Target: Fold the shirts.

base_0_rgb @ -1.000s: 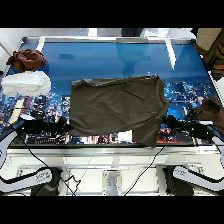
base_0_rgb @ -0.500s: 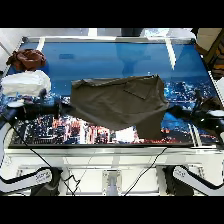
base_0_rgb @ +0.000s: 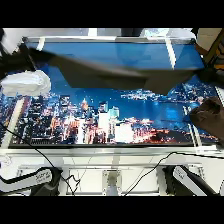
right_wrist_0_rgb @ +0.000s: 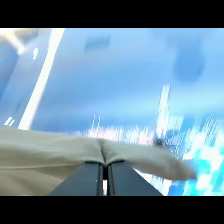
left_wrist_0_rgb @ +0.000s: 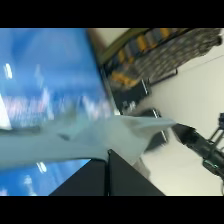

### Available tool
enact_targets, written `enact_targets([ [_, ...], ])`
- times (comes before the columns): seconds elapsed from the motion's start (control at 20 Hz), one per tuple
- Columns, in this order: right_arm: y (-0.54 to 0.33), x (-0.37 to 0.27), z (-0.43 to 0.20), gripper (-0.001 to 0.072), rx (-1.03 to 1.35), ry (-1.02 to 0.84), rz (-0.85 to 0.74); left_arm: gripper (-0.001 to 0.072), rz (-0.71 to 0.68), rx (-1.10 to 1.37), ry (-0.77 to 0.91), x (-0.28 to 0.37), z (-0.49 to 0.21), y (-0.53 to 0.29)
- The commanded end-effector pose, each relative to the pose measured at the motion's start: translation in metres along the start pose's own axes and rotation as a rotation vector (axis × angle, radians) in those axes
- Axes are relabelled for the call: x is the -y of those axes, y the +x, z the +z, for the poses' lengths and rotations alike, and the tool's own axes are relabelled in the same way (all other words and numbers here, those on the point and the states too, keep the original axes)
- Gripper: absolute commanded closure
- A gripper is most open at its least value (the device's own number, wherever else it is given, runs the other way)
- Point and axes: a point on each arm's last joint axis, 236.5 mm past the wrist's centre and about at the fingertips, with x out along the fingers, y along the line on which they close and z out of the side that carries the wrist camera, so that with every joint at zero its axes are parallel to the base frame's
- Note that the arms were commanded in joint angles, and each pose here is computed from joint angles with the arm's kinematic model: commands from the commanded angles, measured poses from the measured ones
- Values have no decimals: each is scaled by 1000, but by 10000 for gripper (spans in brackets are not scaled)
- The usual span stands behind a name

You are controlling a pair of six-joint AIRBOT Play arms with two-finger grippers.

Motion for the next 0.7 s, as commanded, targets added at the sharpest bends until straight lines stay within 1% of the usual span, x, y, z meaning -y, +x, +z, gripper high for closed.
enact_targets([
  [0.0,-41,-39,76,689,133,-127,-7,697,-52,89,215,102,44,-22],
  [0.1,-74,-61,106,689,195,-220,-57,697,-75,119,338,161,49,-38],
  [0.25,-139,-86,131,690,261,-368,-230,699,-59,169,468,223,37,-66],
  [0.35,-181,-105,125,691,251,-474,-334,700,68,141,542,233,11,-79],
  [0.45,-216,-124,111,691,239,-525,-404,700,220,121,617,241,-16,-94],
  [0.55,-243,-139,103,691,259,-574,-455,700,276,160,672,261,-31,-107],
  [0.65,-265,-143,99,692,282,-579,-518,700,290,180,693,274,-40,-113],
])
